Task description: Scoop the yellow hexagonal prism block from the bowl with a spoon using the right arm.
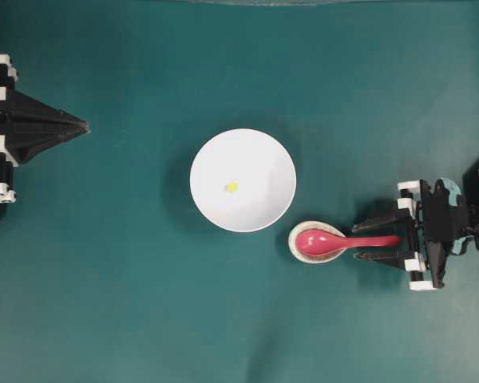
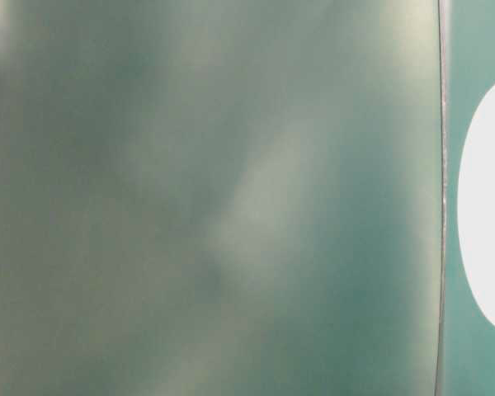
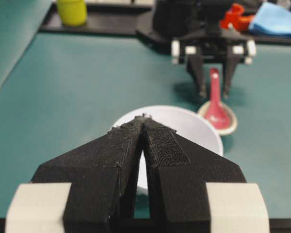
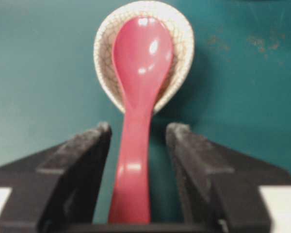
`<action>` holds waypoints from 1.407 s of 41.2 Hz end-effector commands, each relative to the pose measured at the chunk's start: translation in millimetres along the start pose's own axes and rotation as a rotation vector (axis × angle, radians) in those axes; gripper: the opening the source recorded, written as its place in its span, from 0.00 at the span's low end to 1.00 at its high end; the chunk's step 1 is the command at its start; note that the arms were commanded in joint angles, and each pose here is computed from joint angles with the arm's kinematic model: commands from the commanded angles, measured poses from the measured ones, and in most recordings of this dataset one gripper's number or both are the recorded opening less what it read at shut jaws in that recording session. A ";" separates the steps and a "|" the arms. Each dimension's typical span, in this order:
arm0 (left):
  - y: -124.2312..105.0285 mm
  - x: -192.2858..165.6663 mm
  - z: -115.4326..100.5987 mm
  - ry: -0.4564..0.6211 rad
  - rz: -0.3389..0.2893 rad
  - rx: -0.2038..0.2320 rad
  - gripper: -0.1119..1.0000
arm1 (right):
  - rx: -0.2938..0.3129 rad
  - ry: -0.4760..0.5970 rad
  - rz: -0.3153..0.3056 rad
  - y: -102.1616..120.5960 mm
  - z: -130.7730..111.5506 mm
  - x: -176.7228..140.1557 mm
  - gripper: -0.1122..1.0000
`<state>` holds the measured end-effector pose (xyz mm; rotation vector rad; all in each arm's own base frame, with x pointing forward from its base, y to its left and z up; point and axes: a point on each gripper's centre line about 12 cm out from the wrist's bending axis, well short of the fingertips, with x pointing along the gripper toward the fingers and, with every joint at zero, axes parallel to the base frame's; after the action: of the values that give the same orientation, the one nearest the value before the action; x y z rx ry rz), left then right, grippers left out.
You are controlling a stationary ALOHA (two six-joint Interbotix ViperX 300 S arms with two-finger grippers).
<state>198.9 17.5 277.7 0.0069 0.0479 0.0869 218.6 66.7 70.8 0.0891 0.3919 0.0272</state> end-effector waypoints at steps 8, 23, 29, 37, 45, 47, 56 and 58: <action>0.6 2.3 8.0 -0.018 0.003 0.003 0.13 | 0.011 -0.048 0.010 2.9 8.8 0.2 0.60; 0.6 2.5 6.8 -0.014 0.003 0.003 0.13 | 0.012 -0.054 0.009 2.7 9.8 0.2 0.59; 0.6 2.5 6.8 -0.014 0.003 0.004 0.13 | 0.011 -0.068 0.011 3.0 11.2 0.1 0.56; 0.6 2.5 7.0 -0.015 0.003 0.003 0.13 | 0.010 -0.071 0.011 2.9 11.5 -0.4 0.52; 0.6 2.5 6.8 -0.014 0.003 0.003 0.13 | 0.012 -0.070 0.010 2.5 11.4 -0.3 0.50; 0.6 2.2 7.3 -0.017 0.003 0.003 0.13 | 0.012 -0.071 0.012 3.1 11.7 0.0 0.50; 0.6 2.5 7.0 -0.015 0.003 0.004 0.13 | 0.012 -0.073 0.012 3.1 11.9 0.0 0.47; 0.6 2.5 6.8 -0.014 0.003 0.003 0.13 | 0.012 -0.071 0.010 2.8 11.8 0.1 0.46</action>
<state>198.9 17.5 277.5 0.0068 0.0495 0.0869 220.6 66.7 74.8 0.0910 0.3553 0.0265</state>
